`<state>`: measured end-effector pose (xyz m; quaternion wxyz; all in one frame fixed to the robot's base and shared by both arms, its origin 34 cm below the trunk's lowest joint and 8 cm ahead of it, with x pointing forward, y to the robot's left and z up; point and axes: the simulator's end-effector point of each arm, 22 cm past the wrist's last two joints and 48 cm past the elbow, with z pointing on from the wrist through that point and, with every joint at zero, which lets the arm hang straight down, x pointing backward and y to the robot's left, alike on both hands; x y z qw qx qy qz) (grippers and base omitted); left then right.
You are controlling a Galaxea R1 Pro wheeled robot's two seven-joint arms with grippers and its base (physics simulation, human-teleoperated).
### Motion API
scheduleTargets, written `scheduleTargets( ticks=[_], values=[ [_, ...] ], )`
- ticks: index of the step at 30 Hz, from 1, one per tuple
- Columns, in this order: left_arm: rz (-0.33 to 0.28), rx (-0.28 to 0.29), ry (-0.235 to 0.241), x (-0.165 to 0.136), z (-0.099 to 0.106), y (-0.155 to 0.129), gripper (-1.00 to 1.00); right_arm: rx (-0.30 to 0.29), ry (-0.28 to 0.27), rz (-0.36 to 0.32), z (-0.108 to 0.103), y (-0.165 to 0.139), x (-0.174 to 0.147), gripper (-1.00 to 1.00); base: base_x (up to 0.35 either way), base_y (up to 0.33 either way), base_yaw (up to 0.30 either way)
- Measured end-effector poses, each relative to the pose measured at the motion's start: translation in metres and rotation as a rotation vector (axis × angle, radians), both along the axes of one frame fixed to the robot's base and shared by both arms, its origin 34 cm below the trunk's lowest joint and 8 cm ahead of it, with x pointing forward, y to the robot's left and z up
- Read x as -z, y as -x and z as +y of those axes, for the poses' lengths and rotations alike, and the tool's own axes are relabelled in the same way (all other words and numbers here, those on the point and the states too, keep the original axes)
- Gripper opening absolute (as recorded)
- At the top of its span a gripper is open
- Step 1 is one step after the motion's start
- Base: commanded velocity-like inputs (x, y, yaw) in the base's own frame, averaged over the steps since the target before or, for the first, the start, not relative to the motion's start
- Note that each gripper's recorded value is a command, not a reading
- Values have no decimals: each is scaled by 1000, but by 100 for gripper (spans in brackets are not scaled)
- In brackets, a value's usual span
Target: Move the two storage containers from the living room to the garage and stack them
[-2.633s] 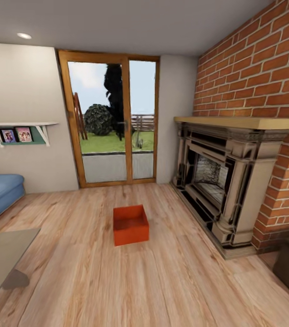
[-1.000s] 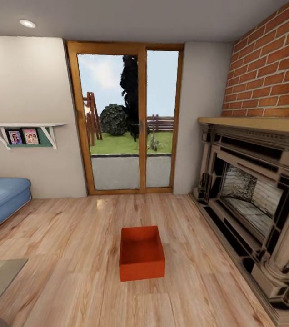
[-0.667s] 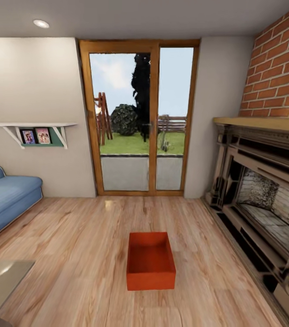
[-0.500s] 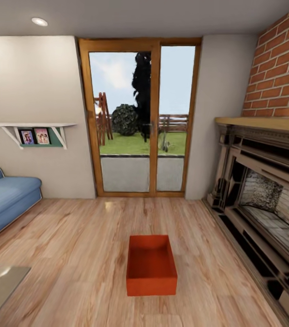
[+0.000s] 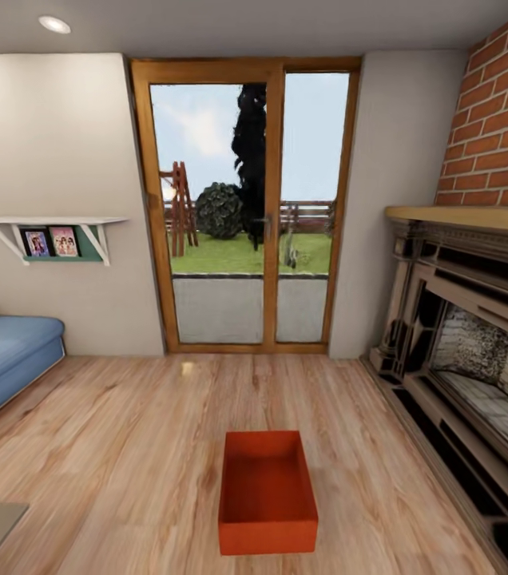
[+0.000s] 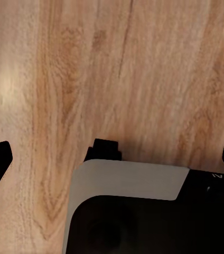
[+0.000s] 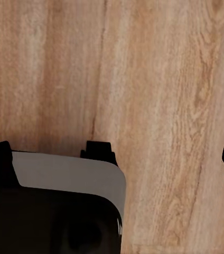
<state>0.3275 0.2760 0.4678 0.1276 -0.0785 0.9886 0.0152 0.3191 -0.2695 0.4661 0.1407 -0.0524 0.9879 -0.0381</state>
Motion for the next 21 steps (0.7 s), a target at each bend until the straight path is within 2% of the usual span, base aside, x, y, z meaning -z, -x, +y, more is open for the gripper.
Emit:
scheduleTargets(
  ticks=[11, 21],
  values=[
    [0, -1, 0, 0, 0, 0, 100, 0, 0, 1, 0, 1, 0, 100, 308, 0, 0],
    [0, -2, -1, 0, 1, 0, 100, 0, -1, 1, 1, 0, 0, 100, 62, 0, 0]
  ],
)
